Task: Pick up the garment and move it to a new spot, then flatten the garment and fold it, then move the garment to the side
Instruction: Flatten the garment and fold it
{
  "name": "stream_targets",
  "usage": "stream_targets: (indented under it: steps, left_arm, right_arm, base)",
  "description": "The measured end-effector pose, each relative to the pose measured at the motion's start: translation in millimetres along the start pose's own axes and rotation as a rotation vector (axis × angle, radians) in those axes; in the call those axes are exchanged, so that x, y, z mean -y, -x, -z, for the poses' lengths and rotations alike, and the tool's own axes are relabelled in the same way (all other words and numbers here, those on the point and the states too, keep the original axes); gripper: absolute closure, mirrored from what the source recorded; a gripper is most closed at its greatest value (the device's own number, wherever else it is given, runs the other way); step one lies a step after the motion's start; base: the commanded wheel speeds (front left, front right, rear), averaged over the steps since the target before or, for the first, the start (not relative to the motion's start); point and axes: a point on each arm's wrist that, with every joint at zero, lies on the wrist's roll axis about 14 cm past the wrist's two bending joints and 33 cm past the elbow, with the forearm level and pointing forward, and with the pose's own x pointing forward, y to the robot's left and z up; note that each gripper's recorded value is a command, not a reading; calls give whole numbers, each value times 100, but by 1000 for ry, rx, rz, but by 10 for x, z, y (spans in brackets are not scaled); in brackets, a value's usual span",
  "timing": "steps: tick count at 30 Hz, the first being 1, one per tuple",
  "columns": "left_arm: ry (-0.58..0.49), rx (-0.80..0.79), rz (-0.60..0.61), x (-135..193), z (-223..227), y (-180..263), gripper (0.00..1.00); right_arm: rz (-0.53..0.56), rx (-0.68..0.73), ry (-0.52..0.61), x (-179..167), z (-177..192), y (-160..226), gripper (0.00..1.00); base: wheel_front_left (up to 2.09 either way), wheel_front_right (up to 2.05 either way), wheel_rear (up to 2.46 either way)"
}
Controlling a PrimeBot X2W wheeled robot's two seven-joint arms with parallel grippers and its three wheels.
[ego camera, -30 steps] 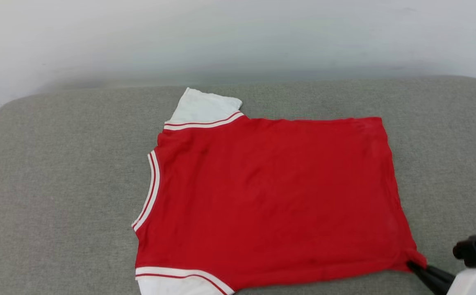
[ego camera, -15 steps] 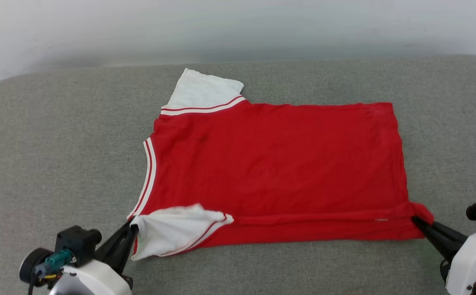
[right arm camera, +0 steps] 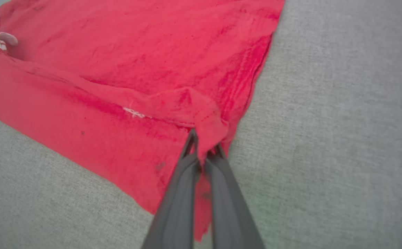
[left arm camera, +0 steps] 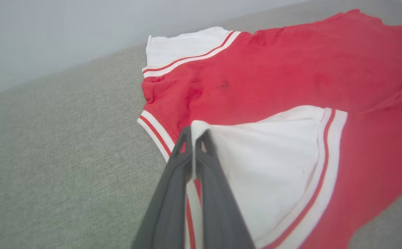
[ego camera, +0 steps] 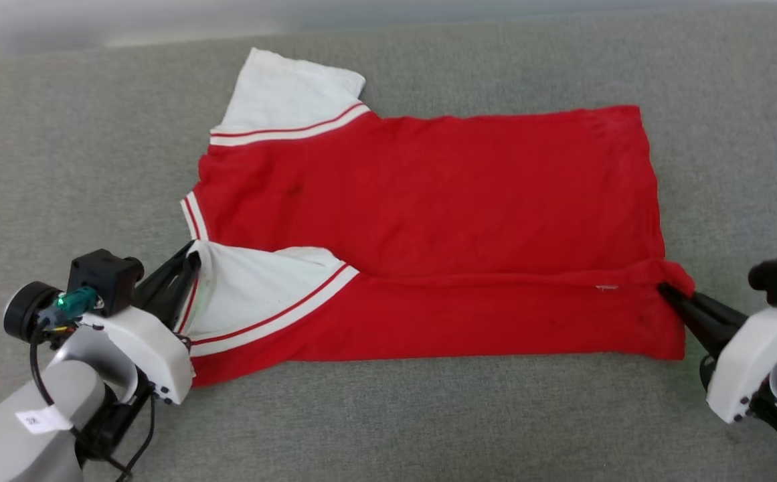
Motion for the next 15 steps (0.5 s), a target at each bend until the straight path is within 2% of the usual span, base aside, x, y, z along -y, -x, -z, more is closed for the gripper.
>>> stream_targets:
  steps: [7, 11, 12, 13, 14, 15]
  left_arm:
    - [3, -164, 15, -98, 572, -187, 100]
    - [13, -198, 31, -72, 692, -209, 100]
    - [19, -197, 32, -64, 692, -210, 100]
    - [26, -196, 30, -55, 690, -207, 84]
    - [27, -192, 28, -53, 680, -202, 35]
    - [16, -189, 24, -67, 658, -196, 0]
  right_arm:
    - [24, -103, -24, 74, 300, -199, 100]
    - [23, -106, -26, 64, 337, -254, 100]
    - [20, -102, -25, 49, 335, -255, 87]
    - [15, -93, -26, 31, 318, -257, 62]
    - [13, -84, -23, 21, 291, -256, 5]
    - [10, -72, -18, 8, 258, -252, 0]
  base:
    - [0, 0, 0]
    - [0, 0, 0]
    - [0, 0, 0]
    - [0, 0, 0]
    - [0, 0, 0]
    - [0, 0, 0]
